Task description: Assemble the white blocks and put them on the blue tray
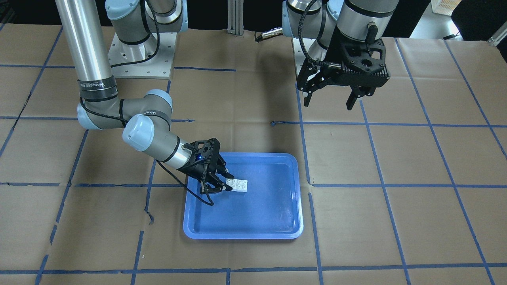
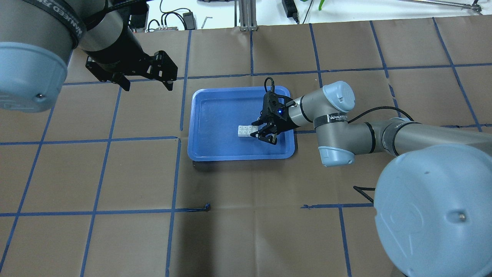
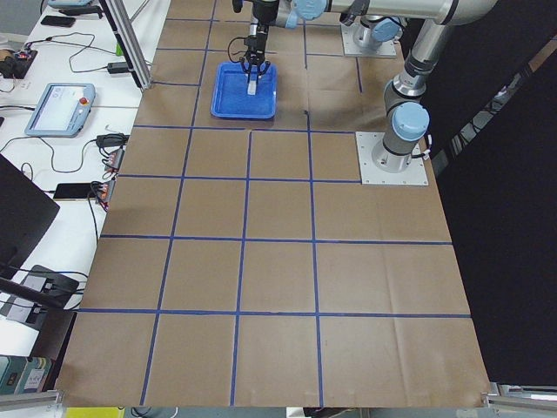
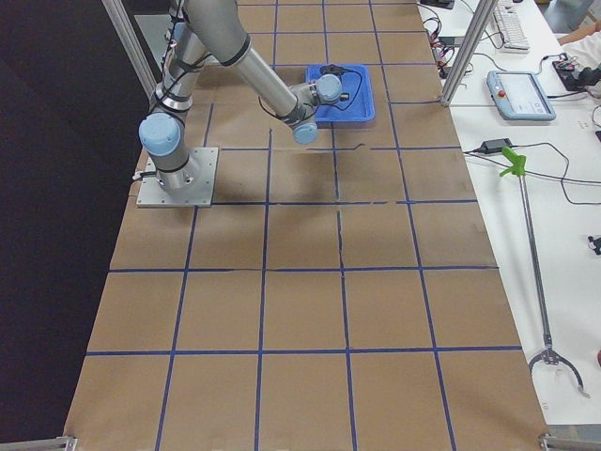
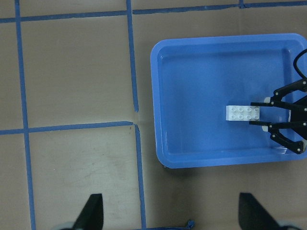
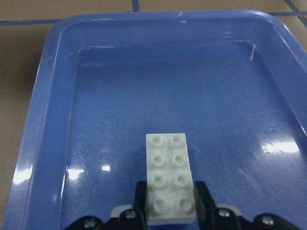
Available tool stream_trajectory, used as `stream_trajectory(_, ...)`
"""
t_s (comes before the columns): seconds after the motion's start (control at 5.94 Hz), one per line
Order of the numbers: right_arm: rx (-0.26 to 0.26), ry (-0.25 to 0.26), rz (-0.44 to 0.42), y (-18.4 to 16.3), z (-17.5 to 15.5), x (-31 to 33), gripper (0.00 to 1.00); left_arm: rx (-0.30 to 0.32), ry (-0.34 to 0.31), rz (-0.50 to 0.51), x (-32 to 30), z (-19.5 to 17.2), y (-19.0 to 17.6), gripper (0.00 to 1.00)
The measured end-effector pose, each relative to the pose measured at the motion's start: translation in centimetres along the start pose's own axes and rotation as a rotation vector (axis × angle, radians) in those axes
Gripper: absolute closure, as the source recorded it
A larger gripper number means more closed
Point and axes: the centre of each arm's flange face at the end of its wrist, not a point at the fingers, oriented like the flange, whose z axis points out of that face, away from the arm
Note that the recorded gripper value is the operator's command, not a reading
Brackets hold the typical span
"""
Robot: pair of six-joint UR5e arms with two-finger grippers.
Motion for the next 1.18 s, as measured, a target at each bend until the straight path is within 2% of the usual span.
stream_trajectory(0.17,-0.001,-0.001,0.001,0.04,0.03,-0.02,0.67,-0.001,0.0,0.0,0.0,0.05,0.02,0.01)
stream_trajectory(0.84,0.002,-0.002,0.001,-0.01,0.0,-0.04,0.49,-0.002,-0.001,-0.002,0.06,0.06,0.05,0.01)
stream_trajectory(1.18,0.007,-0.003,0.001,-0.07,-0.01,-0.03,0.48,-0.002,-0.001,-0.003,0.07,0.06,0.05,0.01)
